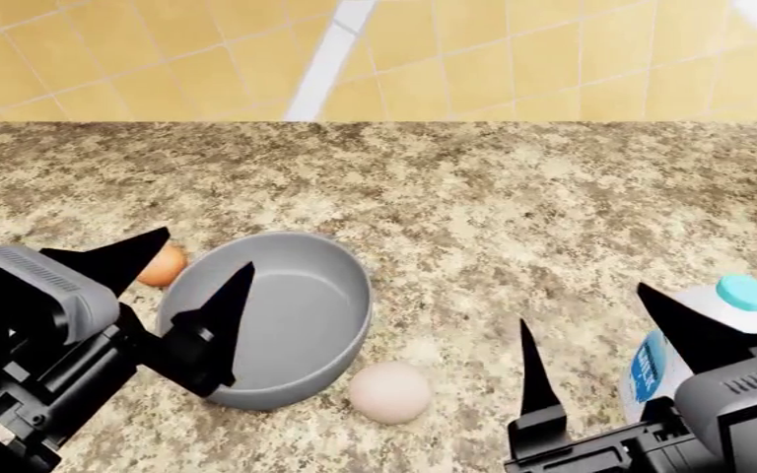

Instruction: Place the eggs and milk next to the bowl.

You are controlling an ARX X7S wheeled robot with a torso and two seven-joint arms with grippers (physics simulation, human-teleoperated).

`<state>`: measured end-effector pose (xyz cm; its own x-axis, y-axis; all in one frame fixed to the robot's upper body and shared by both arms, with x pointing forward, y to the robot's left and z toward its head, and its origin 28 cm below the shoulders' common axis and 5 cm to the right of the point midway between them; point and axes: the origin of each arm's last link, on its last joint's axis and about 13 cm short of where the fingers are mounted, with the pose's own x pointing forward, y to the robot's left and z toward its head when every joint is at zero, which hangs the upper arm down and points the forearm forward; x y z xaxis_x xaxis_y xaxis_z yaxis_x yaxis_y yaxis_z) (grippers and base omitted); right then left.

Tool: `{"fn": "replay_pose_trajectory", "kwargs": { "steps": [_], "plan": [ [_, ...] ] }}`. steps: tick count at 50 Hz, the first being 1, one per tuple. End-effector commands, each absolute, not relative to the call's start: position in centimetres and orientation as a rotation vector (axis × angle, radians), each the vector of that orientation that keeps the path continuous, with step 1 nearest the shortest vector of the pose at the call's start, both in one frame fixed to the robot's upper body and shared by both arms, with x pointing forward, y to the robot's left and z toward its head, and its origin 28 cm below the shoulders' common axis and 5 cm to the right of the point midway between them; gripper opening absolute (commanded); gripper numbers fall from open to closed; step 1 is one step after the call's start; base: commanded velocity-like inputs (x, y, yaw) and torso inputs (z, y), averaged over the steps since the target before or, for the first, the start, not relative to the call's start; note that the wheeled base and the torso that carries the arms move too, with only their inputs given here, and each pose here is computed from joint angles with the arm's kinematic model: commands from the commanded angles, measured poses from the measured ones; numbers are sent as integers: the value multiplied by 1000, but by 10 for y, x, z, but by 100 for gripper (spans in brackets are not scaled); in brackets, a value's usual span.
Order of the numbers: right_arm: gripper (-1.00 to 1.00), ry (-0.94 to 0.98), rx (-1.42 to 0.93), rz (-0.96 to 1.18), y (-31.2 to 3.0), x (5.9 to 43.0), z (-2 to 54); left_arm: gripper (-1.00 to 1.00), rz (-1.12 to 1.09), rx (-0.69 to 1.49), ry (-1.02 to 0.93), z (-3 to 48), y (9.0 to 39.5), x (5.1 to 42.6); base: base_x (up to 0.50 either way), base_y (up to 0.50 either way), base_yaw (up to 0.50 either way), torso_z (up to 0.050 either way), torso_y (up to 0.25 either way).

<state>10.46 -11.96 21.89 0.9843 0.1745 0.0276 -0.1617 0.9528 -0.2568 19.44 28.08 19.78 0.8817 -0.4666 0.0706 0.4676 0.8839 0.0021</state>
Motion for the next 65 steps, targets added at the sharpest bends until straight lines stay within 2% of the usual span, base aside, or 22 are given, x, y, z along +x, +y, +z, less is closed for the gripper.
{"fn": "replay_pose_trajectory", "kwargs": {
  "steps": [1, 13, 26, 65],
  "plan": [
    [100, -84, -284, 194, -120, 106, 223, 100, -499, -4, -72, 197, 279, 194, 0, 0, 0, 0, 0],
    [100, -137, -314, 37, -142, 100, 243, 100, -519, 6, -61, 194, 276, 196, 0, 0, 0, 0, 0],
    [100, -129, -295, -95, -163, 79, 237, 100, -500, 7, -73, 196, 278, 201, 0, 0, 0, 0, 0],
    [100, 17, -128, -164, -149, 81, 207, 100, -531, -1, -47, 189, 275, 201, 0, 0, 0, 0, 0]
  ]
}}
